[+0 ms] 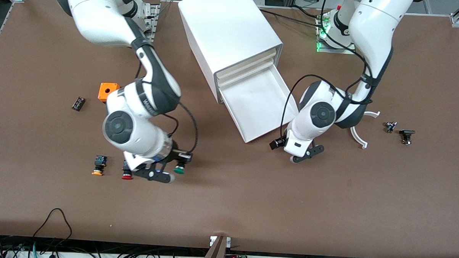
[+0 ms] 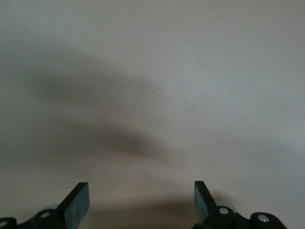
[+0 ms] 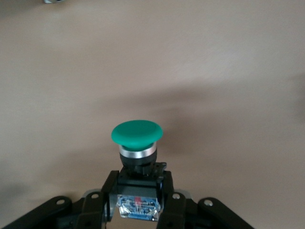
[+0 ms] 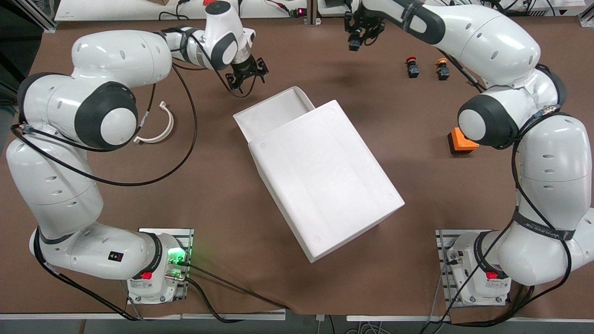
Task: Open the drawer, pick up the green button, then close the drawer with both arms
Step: 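Place the button with the right gripper while the left gripper shuts the drawer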
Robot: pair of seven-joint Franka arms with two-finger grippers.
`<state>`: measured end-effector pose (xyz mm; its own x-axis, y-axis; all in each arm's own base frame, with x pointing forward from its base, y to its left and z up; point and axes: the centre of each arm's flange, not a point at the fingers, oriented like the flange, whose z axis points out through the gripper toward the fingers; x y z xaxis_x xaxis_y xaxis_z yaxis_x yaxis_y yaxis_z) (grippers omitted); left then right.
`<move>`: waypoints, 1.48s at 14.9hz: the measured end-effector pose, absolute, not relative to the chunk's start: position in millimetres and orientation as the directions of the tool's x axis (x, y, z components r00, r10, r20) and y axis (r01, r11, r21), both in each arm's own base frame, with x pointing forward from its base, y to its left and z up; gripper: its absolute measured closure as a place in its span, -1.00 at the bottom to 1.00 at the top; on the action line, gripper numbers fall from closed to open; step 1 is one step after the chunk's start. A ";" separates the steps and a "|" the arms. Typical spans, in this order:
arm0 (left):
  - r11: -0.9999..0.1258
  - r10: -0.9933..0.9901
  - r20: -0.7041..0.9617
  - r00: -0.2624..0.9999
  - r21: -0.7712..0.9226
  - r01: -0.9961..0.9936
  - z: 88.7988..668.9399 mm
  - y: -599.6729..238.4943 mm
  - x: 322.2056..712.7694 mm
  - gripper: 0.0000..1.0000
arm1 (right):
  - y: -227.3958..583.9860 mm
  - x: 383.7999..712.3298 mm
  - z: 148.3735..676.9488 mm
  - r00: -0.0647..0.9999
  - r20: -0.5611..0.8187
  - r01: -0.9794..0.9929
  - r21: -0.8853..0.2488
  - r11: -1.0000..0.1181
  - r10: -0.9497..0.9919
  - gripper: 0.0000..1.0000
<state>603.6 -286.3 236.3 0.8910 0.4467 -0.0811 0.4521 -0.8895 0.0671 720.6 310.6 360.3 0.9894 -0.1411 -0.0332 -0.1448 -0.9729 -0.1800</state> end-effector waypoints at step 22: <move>-0.942 0.333 -0.304 0.893 -0.072 0.326 209.9 -376.0 499.9 -0.99 | 168.9 723.0 210.5 0.994 -0.014 0.103 -0.149 -0.984 0.106 -0.46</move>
<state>499.9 -376.0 209.9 0.8929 0.3325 -0.3036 0.3265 -0.9425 -0.0719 723.0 168.9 210.5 0.9943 0.1061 -0.0140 0.1028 -0.9835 -0.1487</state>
